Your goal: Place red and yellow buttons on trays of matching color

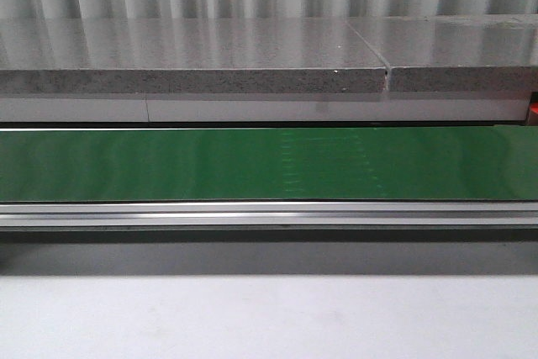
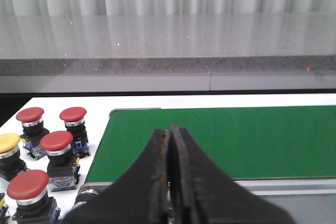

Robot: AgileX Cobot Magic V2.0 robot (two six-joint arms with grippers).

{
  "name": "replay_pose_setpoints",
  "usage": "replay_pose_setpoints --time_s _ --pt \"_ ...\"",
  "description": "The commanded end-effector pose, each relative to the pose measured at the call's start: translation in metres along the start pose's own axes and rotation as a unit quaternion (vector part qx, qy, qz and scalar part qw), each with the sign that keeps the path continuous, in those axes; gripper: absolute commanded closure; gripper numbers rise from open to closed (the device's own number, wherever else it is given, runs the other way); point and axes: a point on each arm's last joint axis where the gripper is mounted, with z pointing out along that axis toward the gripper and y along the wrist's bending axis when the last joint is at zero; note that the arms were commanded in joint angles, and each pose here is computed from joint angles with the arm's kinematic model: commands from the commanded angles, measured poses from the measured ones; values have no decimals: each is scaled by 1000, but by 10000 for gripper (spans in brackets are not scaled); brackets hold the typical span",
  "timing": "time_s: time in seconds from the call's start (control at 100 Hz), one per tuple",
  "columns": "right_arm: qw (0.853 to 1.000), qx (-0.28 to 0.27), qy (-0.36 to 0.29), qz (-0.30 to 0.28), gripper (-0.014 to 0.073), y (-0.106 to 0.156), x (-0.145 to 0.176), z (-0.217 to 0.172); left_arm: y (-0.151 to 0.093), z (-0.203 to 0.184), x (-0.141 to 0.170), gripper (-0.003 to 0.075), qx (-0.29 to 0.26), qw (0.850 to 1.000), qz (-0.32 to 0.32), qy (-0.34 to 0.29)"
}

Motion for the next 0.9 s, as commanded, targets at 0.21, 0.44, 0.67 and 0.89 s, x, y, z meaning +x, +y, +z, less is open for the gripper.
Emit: replay_pose_setpoints --time_s 0.21,0.44,0.67,0.89 --pt "999 -2 -52 -6 662 1 -10 -2 -3 18 -62 740 0 998 16 59" --pt "999 -2 -52 -6 662 1 -10 -2 -4 50 -73 740 -3 989 23 149" --pt "999 -2 -52 -6 662 1 -10 -2 -4 74 -89 739 -4 983 22 183" --pt "999 -2 -52 -6 662 1 -10 -2 -2 84 -100 643 -15 974 17 225"
